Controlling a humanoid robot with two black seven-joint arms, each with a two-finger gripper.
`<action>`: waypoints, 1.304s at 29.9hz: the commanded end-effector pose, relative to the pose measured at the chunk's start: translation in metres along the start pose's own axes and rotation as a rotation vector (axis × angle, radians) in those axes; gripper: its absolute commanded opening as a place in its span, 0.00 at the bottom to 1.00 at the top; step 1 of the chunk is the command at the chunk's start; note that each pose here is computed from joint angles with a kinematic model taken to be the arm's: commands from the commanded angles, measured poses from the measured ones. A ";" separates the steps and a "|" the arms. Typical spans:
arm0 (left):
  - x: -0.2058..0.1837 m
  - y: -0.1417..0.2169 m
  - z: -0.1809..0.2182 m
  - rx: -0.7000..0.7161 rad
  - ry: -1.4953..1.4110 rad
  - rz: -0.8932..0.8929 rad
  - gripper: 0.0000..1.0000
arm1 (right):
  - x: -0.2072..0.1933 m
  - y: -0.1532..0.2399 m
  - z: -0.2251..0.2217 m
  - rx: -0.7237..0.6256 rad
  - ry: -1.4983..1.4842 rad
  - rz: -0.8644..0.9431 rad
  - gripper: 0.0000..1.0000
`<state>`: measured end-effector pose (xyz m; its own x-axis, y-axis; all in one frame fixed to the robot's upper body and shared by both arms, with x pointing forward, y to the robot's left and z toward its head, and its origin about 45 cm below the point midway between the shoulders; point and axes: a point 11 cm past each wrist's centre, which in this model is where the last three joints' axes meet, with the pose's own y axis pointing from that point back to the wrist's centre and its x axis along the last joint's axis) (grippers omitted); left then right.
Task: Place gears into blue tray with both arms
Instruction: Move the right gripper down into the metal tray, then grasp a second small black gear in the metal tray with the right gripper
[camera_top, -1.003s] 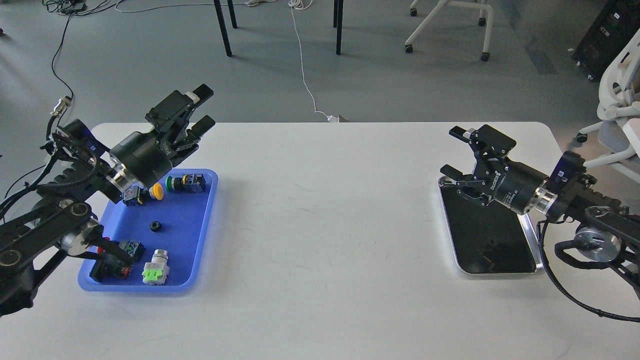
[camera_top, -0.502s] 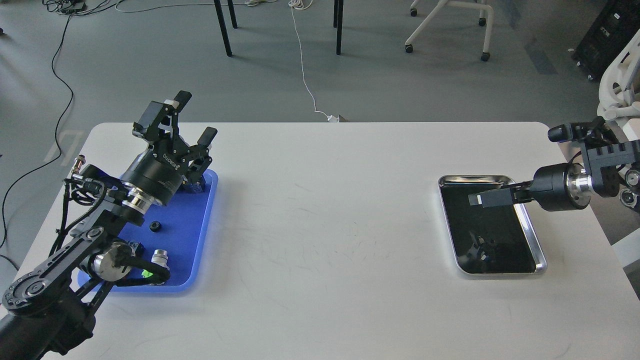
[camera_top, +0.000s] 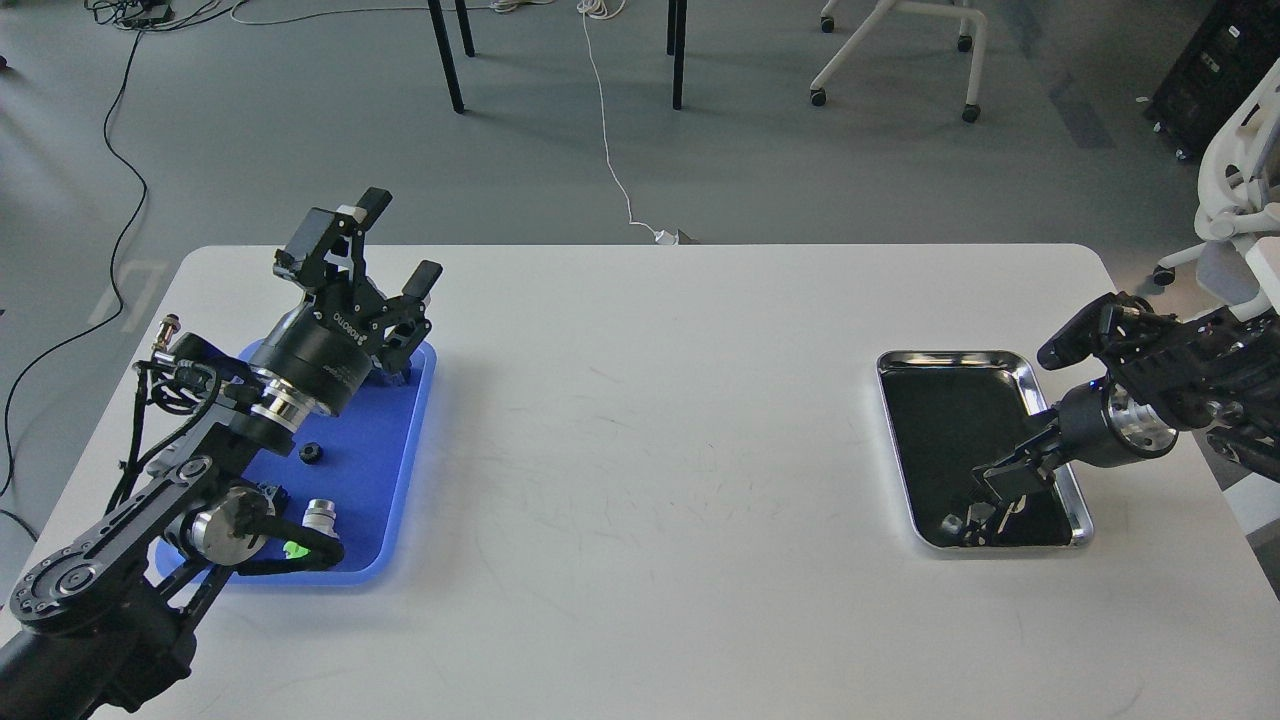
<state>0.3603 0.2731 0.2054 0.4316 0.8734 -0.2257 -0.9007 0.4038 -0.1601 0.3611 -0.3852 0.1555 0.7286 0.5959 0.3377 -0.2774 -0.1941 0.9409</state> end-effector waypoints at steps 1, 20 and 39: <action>0.000 0.000 0.000 0.002 0.000 -0.002 0.98 | 0.001 -0.003 -0.009 0.028 0.005 0.002 0.95; 0.000 0.000 0.000 0.004 -0.002 -0.001 0.98 | -0.007 -0.017 -0.026 0.072 0.028 -0.038 0.60; 0.001 0.000 0.000 0.010 -0.004 -0.002 0.98 | -0.012 -0.016 -0.025 0.070 0.030 -0.052 0.30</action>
<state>0.3603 0.2742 0.2051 0.4322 0.8740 -0.2219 -0.9008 0.4070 -0.1516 0.3411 -0.3686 0.1351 0.7215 0.6292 0.2890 -0.1938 -0.2172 0.9567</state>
